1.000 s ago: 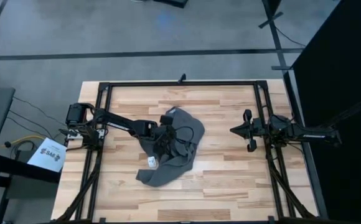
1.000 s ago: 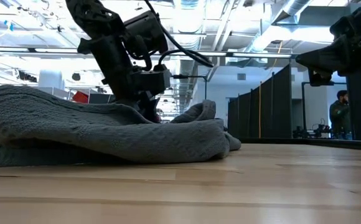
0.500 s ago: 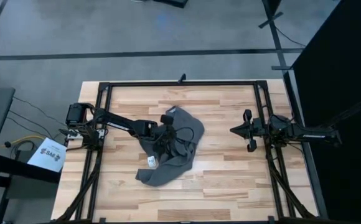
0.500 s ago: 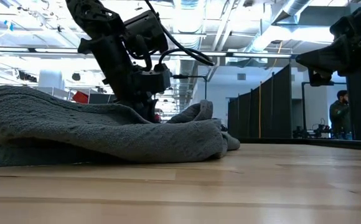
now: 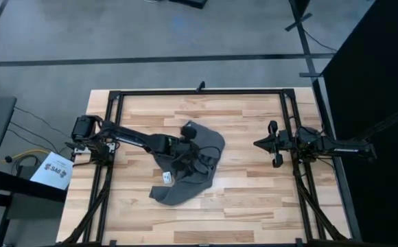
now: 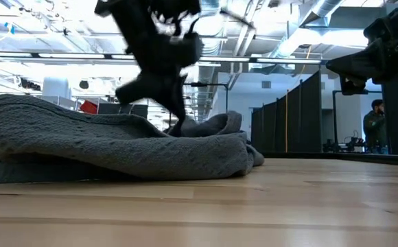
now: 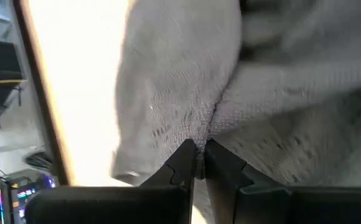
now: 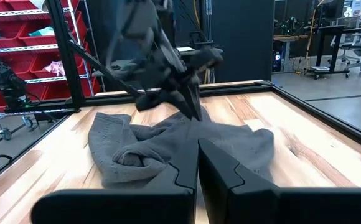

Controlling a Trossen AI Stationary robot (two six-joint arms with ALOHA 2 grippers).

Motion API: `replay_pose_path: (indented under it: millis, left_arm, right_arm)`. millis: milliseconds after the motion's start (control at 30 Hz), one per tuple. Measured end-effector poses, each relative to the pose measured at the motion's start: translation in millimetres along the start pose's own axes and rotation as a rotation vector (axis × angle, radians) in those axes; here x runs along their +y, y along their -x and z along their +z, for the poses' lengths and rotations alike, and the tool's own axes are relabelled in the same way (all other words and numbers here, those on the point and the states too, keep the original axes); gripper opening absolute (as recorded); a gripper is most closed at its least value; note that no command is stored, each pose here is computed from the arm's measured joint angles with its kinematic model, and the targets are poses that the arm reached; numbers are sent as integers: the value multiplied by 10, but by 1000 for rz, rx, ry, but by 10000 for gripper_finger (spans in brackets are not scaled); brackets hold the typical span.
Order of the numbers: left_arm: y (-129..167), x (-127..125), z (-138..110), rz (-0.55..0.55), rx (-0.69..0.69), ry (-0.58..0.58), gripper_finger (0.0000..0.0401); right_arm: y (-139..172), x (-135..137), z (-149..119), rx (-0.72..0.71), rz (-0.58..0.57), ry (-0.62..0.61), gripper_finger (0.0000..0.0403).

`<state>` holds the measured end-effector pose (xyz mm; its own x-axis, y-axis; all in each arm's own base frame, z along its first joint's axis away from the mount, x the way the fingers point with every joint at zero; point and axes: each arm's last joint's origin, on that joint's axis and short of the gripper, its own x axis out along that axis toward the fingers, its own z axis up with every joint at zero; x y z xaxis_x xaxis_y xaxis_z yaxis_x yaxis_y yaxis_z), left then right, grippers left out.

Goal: Roll towel
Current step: Roll the gray towel

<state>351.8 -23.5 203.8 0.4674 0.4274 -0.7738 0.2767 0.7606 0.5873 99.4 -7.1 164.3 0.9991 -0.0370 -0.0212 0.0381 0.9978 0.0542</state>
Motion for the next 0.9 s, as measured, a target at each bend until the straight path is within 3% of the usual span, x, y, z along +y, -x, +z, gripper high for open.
replay_pose_path:
  millis: [333, 567, 767, 900]
  left_arm:
    - [484, 275, 229, -29, 46, -58, 15]
    - [812, 536, 310, 77, 87, 54, 15]
    - [777, 706, 217, 272, 192, 119, 15]
    - [719, 812, 153, 293, 218, 166, 15]
  right_arm:
    - [0, 0, 1, 0, 0, 0, 0]
    - [0, 0, 1, 0, 0, 0, 0]
    - [0, 0, 1, 0, 0, 0, 0]
    - [0, 0, 1, -1, 0, 0, 0]
